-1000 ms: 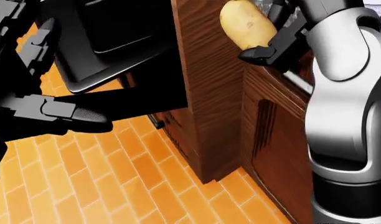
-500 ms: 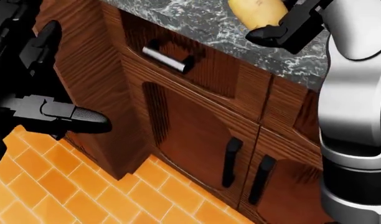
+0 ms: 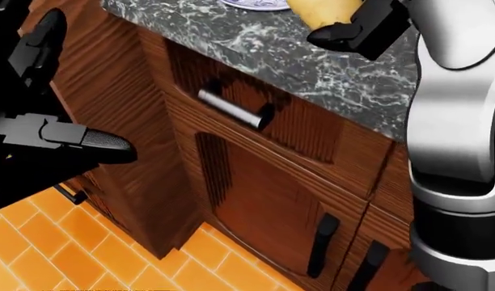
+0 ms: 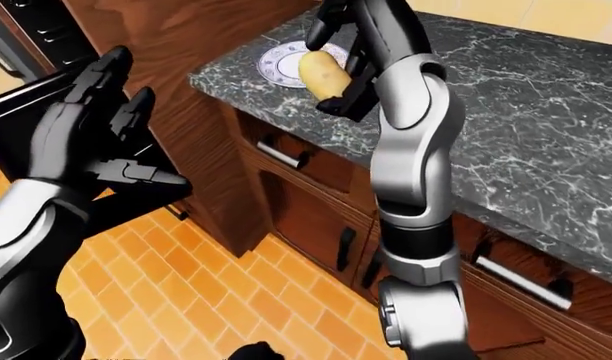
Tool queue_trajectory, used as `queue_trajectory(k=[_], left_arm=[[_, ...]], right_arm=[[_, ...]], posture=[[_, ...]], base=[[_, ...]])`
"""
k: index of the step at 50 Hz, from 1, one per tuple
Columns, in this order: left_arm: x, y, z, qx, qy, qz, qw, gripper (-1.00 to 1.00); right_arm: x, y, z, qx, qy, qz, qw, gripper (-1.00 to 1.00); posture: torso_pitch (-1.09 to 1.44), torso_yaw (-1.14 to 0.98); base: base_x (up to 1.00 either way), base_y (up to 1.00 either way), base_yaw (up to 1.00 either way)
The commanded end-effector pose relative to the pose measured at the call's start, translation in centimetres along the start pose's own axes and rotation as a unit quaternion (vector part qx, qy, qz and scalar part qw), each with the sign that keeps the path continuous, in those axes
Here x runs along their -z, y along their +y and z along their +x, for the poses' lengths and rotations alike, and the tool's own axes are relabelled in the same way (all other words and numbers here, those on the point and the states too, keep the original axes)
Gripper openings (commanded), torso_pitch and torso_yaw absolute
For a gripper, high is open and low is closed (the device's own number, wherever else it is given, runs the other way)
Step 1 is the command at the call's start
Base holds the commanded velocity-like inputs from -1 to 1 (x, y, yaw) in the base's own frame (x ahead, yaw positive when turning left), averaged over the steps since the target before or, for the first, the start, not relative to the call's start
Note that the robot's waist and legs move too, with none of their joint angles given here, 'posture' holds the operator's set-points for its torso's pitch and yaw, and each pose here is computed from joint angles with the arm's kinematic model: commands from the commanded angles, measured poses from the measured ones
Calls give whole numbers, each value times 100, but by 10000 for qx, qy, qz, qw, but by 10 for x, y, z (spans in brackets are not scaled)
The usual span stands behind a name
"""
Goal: Pick the potato from the oven and place it on the plate on the counter.
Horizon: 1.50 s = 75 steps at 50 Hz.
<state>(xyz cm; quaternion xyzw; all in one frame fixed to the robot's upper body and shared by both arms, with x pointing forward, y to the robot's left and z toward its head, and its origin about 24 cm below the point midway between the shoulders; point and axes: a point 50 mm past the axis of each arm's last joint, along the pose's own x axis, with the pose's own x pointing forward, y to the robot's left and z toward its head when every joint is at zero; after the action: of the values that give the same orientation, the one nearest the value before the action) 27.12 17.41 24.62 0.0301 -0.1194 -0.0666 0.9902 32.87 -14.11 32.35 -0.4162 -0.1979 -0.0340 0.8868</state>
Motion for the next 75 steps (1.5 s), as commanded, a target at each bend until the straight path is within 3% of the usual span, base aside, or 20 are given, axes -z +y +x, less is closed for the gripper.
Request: queue_trajectory(k=[1, 16, 23, 64, 75], left_arm=[[-13, 2, -2, -78, -341, 90, 9993, 100], [-11, -4, -4, 4, -324, 104, 9994, 100], [-14, -10, -9, 214, -393, 156, 9989, 100], [-15, -8, -8, 158, -438, 121, 9988, 100], [-14, -16, -11, 290, -432, 170, 9985, 100]], right_arm=[[-13, -11, -1, 243, -280, -61, 9993, -100], [-13, -15, -4, 317, -303, -37, 9990, -100], [-15, -17, -4, 325, -344, -64, 9989, -100], [-16, -12, -2, 277, -354, -109, 9989, -100], [-21, -15, -2, 256, -401, -121, 9988, -100]], posture=[[140, 0], [140, 0], [140, 0], [140, 0], [140, 0]], base=[[13, 0, 0], [5, 0, 0], [0, 0, 0], [28, 0, 0], [0, 0, 0]])
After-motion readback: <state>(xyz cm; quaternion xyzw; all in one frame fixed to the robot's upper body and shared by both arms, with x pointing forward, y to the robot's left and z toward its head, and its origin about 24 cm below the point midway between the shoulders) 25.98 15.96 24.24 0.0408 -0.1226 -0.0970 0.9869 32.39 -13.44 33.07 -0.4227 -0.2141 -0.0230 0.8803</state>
